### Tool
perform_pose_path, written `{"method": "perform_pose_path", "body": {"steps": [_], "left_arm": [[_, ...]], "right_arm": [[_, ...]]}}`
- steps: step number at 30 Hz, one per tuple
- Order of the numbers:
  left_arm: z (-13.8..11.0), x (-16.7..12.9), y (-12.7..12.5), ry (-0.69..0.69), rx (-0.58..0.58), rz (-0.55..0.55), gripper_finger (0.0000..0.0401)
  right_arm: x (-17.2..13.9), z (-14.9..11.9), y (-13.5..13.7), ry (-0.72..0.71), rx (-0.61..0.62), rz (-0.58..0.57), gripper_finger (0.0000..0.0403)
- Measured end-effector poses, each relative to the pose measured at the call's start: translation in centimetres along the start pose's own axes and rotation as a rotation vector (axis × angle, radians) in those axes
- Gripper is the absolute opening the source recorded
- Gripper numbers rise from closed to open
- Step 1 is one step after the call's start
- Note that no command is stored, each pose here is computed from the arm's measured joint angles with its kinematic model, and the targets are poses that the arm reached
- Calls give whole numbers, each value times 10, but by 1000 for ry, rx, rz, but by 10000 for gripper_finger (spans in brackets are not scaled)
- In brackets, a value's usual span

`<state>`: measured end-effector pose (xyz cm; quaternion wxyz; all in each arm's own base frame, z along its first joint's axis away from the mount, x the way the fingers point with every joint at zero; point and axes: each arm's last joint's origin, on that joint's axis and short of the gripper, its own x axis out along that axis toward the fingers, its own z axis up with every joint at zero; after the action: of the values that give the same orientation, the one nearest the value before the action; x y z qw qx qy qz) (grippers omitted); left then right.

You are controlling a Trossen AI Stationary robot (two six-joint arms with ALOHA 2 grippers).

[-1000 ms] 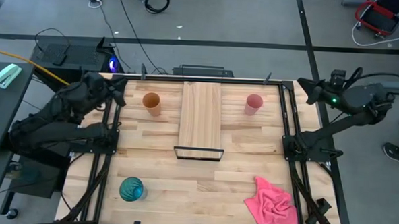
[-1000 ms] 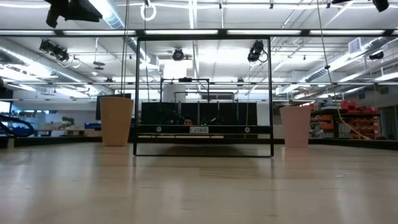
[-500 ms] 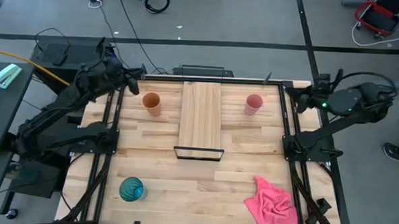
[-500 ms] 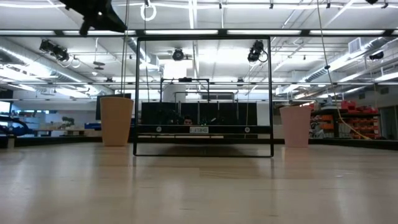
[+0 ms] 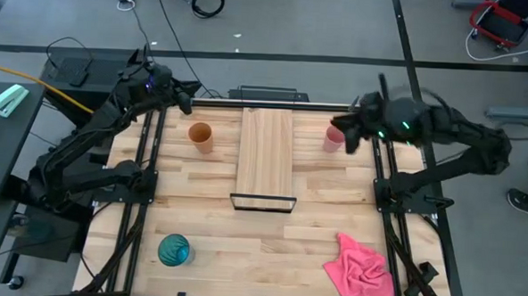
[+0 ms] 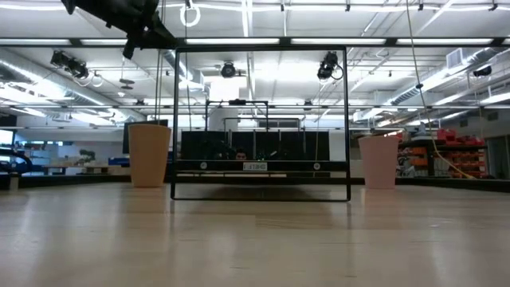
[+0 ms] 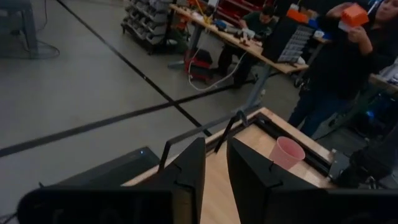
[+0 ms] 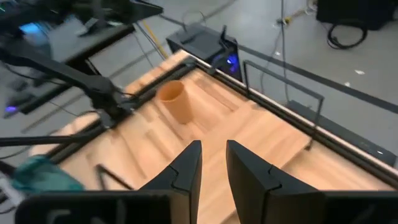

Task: Stack small to large cups/mugs on shelf
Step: Put the pink cup on the shelf

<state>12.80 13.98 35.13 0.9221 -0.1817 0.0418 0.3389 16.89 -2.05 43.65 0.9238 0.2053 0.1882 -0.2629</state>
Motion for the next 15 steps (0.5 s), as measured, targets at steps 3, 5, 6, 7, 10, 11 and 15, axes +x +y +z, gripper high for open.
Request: {"method": "perform_pose_path", "body": {"steps": [3, 5, 6, 7, 10, 11, 15], "left_arm": [[-1, 2, 1, 9, -3, -9, 81], [0, 1, 1, 8, -3, -13, 83], [0, 1, 1, 7, -2, -14, 83], [0, 1, 1, 7, -3, -14, 84], [0, 1, 1, 8, 0, -13, 84], [0, 1, 1, 8, 4, -13, 83], [0, 1, 1, 8, 10, -13, 78]], "right_arm": [[15, 15, -18, 30, 2, -23, 82], [23, 23, -34, 41, 31, -57, 82], [27, 26, -43, 52, 50, -77, 82], [30, 28, -54, 70, 77, -104, 82], [38, 29, -85, 151, 170, -182, 82], [40, 29, -95, 184, 200, -212, 82], [53, 22, -128, 338, 294, -333, 82]]}}
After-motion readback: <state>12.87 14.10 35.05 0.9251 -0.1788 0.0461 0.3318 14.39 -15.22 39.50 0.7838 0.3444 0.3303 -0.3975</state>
